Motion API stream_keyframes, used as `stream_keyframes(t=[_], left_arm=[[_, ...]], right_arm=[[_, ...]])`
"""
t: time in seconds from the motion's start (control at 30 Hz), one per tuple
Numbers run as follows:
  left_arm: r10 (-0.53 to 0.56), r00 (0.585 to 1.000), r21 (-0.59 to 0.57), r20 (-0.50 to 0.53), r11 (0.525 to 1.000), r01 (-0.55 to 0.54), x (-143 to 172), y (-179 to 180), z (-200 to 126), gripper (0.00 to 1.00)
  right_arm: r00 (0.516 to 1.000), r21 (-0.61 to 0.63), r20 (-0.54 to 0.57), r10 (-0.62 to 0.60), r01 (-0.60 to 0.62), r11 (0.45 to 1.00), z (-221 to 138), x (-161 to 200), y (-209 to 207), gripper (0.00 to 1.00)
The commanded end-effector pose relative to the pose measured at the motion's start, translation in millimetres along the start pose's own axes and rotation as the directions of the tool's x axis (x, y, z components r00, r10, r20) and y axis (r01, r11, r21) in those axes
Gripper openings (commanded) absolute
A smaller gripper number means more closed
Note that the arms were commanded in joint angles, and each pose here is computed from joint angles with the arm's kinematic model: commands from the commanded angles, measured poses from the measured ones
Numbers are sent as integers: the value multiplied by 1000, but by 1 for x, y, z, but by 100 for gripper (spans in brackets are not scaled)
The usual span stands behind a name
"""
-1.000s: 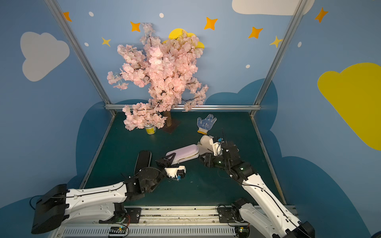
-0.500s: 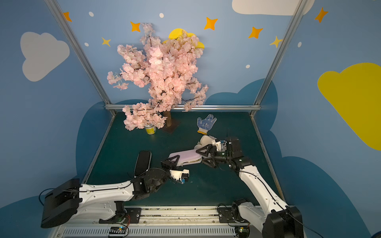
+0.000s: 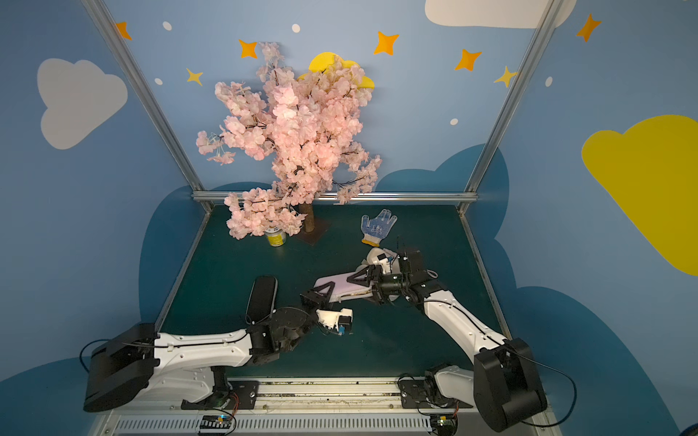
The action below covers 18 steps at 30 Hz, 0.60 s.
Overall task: Put umbrellas into zippered umbrella sleeves
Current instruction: Adjust the umbrella sleeve.
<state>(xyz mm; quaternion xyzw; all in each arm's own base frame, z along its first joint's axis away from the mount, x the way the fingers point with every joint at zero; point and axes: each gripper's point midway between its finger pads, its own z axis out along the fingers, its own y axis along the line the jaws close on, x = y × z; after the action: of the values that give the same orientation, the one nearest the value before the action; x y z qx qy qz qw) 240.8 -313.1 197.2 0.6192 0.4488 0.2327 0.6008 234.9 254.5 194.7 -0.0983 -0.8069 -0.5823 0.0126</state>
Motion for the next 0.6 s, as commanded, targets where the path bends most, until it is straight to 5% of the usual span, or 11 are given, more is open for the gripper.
stream_keyframes(t=[0.0,0.17,0.3,0.37,0.4,0.57], left_arm=[[-121,992,-94,42,988,125,-16,37,2,4],[-220,975,-99,15,970,220,-9,48,-5,17],[-465,881,35,-86,882,469,9,45,-17,48],[-653,735,183,-184,712,678,15,36,-29,86],[-751,621,204,-227,586,784,17,41,-34,100],[-953,77,158,-294,31,987,34,64,-42,100]], right_arm=[[999,-83,47,1,3,997,-1,-7,19,48],[986,-57,164,40,-31,998,-12,-19,3,26],[973,-74,230,30,-14,997,-21,-31,2,19],[968,-83,249,19,2,997,-25,-37,2,17],[966,-84,258,10,12,996,-27,-40,3,16],[957,-95,288,-23,52,994,-30,-49,7,13]])
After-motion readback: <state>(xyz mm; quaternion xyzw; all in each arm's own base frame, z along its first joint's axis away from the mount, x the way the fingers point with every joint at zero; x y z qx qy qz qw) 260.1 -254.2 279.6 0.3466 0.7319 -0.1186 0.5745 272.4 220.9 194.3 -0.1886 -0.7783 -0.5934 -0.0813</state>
